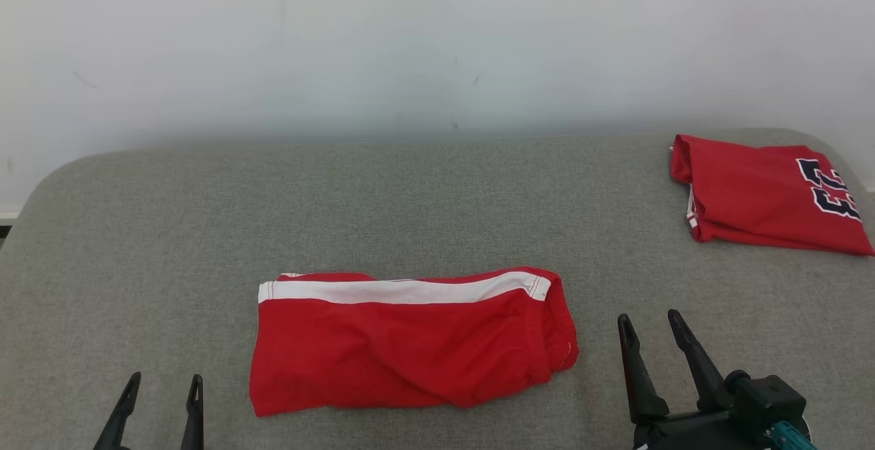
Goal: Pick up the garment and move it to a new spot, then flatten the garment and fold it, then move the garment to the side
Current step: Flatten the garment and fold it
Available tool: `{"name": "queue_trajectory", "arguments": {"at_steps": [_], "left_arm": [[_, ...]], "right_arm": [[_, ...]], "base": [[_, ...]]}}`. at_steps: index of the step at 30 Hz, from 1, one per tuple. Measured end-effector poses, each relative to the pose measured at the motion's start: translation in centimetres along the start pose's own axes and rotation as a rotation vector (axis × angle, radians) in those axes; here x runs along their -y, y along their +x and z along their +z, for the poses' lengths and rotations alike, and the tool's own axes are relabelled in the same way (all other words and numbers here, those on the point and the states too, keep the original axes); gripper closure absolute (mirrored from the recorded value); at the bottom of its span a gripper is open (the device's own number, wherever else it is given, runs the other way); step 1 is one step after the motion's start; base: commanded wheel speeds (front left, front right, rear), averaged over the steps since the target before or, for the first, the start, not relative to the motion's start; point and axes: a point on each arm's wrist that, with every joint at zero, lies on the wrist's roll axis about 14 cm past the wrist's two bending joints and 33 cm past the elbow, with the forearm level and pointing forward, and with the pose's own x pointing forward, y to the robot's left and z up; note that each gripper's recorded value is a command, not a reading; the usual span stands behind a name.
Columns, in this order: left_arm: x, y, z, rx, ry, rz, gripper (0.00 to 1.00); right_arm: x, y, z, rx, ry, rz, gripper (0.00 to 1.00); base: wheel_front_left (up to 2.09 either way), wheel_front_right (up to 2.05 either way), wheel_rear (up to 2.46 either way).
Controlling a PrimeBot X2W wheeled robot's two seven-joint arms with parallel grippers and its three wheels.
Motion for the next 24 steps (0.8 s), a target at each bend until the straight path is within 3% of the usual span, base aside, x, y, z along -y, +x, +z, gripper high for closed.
{"name": "queue_trajectory", "arguments": {"at_steps": [14, 24], "left_arm": [[0.0, -0.7, -1.0, -0.031, 0.007, 0.003, 0.0], [0.1, -0.5, -0.5, -0.015, -0.009, 0.011, 0.0]], "right_arm": [[-0.5, 0.1, -2.5, -0.144, -0.024, 0.02, 0.0], [-2.8, 4.0, -5.6, -0.289, -0.082, 0.101, 0.0]], "base": [[0.0, 0.0, 0.0], [0.0, 0.0, 0.0]]}}
